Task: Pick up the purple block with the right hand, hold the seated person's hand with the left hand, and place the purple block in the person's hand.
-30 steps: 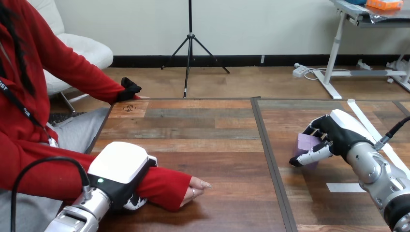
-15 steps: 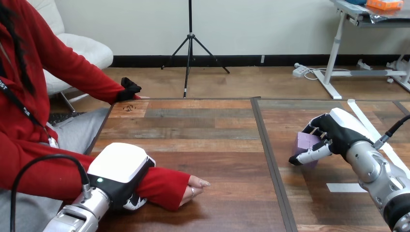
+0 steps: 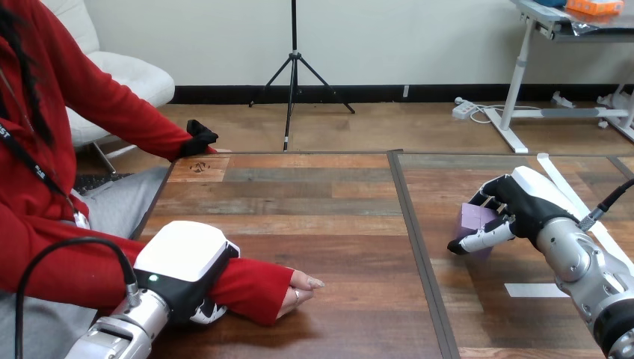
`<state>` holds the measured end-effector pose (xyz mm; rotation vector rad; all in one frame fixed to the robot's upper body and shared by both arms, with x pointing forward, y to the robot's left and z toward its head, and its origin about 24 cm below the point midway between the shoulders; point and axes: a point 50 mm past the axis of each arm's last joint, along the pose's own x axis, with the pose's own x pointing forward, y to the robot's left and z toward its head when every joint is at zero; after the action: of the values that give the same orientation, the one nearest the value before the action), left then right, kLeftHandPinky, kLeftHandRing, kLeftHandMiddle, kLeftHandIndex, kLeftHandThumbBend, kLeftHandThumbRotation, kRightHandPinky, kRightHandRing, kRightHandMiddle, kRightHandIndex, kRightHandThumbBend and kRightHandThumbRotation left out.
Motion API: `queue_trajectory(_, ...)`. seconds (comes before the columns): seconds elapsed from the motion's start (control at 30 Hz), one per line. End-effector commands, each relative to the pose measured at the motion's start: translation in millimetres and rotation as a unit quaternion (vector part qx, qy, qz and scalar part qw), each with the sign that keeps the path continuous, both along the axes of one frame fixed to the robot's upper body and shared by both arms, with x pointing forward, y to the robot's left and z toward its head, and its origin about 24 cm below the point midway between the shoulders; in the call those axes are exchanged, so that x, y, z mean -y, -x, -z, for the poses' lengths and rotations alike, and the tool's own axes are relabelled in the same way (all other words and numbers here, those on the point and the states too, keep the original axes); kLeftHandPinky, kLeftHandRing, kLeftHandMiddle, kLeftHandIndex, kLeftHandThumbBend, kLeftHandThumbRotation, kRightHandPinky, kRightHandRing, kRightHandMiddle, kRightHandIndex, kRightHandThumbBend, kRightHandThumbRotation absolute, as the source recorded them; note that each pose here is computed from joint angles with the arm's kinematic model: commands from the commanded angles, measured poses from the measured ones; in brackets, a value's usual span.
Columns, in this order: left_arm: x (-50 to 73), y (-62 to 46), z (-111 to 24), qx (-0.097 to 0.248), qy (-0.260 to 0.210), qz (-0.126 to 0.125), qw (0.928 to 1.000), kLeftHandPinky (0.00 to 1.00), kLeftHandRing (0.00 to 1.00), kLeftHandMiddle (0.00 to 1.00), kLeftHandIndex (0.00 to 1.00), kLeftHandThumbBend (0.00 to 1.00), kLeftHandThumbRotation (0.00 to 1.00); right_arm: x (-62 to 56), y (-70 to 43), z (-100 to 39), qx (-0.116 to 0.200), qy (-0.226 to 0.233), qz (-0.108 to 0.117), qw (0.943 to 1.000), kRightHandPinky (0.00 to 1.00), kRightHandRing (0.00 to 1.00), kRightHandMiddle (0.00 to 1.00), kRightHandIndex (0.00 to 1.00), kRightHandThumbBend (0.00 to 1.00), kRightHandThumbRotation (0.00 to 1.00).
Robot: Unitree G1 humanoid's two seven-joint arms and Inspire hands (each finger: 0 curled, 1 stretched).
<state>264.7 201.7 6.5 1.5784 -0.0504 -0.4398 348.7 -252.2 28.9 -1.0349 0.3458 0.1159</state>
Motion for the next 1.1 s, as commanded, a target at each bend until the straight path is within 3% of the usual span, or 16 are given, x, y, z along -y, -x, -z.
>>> queue_trajectory(0.0,-4.4,-10.1,-22.2,0.040,0.013,-0.007,0.9991,0.41,0.50,0.54,0.55,0.61,0.11,-4.8,-14.8,-27.5,0.060,-0.010,-0.005,0.9981,0.47,0.51,0.55,0.52,0.64,0.00)
queue_trajectory(0.47,0.6,-14.2,-44.8,0.095,0.048,-0.001,0.9943,0.40,0.49,0.56,0.57,0.63,0.12,-9.4,-16.8,-29.8,0.067,-0.016,-0.007,0.9976,0.47,0.52,0.56,0.52,0.65,0.00)
queue_trajectory(1.07,9.0,-20.2,-81.6,0.176,0.099,0.021,0.9791,0.39,0.49,0.57,0.58,0.64,0.16,-16.4,-20.1,-33.5,0.076,-0.015,-0.016,0.9969,0.47,0.50,0.54,0.53,0.65,0.00)
